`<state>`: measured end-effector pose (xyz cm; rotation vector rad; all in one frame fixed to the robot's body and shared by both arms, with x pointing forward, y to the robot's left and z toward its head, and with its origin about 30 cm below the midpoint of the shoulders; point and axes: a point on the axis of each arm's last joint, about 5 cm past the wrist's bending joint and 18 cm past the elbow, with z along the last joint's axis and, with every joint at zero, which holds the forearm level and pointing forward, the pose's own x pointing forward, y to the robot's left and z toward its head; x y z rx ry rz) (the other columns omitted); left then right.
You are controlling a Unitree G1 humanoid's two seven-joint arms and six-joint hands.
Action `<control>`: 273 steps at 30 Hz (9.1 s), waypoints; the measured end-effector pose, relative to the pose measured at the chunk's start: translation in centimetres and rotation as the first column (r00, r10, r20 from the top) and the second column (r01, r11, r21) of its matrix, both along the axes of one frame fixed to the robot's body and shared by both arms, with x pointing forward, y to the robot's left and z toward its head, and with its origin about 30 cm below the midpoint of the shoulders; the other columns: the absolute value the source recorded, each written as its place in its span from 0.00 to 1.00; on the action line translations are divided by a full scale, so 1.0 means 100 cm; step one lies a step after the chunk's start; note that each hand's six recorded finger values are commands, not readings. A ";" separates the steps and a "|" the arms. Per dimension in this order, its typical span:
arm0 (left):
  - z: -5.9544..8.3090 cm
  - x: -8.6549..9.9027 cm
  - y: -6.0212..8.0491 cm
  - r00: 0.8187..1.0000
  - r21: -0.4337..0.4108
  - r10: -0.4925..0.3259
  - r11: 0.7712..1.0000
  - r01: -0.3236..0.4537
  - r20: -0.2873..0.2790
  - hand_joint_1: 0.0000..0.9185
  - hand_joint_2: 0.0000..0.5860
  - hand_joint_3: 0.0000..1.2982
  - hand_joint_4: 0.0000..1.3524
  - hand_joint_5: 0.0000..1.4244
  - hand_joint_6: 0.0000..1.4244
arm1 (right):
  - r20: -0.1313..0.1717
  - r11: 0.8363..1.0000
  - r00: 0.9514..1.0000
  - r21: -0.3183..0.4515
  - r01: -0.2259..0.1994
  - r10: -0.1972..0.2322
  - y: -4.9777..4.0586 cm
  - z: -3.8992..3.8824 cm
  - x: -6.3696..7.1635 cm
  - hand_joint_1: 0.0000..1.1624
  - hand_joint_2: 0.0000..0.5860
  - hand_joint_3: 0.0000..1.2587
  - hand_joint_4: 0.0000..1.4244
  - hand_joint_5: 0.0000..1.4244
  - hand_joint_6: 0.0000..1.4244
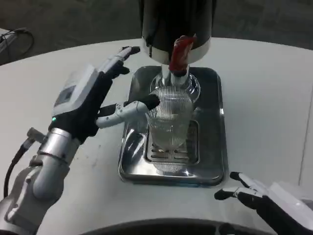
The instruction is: Grasp the cup under the faucet to collect the drink, then remove the cup.
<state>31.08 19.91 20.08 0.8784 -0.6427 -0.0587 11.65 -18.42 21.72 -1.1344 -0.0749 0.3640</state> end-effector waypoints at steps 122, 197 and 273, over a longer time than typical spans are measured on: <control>0.110 0.011 -0.031 0.829 0.145 -0.504 0.826 0.545 -0.243 0.00 0.00 0.19 0.13 0.16 0.11 | 0.106 0.796 0.990 0.605 0.011 -0.094 0.0613 -0.0212 0.137 0.63 0.33 0.00 0.01 0.05 0.00; 0.130 0.021 -0.029 0.838 0.303 -0.488 0.783 0.544 -0.244 0.00 0.00 0.21 0.16 0.17 0.09 | 0.123 0.712 0.974 0.700 0.051 -0.190 0.0987 -0.0434 0.170 0.61 0.35 0.00 0.02 0.08 0.00; 0.129 0.019 -0.021 0.847 0.287 -0.471 0.799 0.528 -0.249 0.00 0.00 0.24 0.19 0.19 0.10 | 0.167 0.659 0.917 0.741 0.126 -0.362 0.1394 -0.0547 0.161 0.65 0.42 0.31 0.31 0.29 0.19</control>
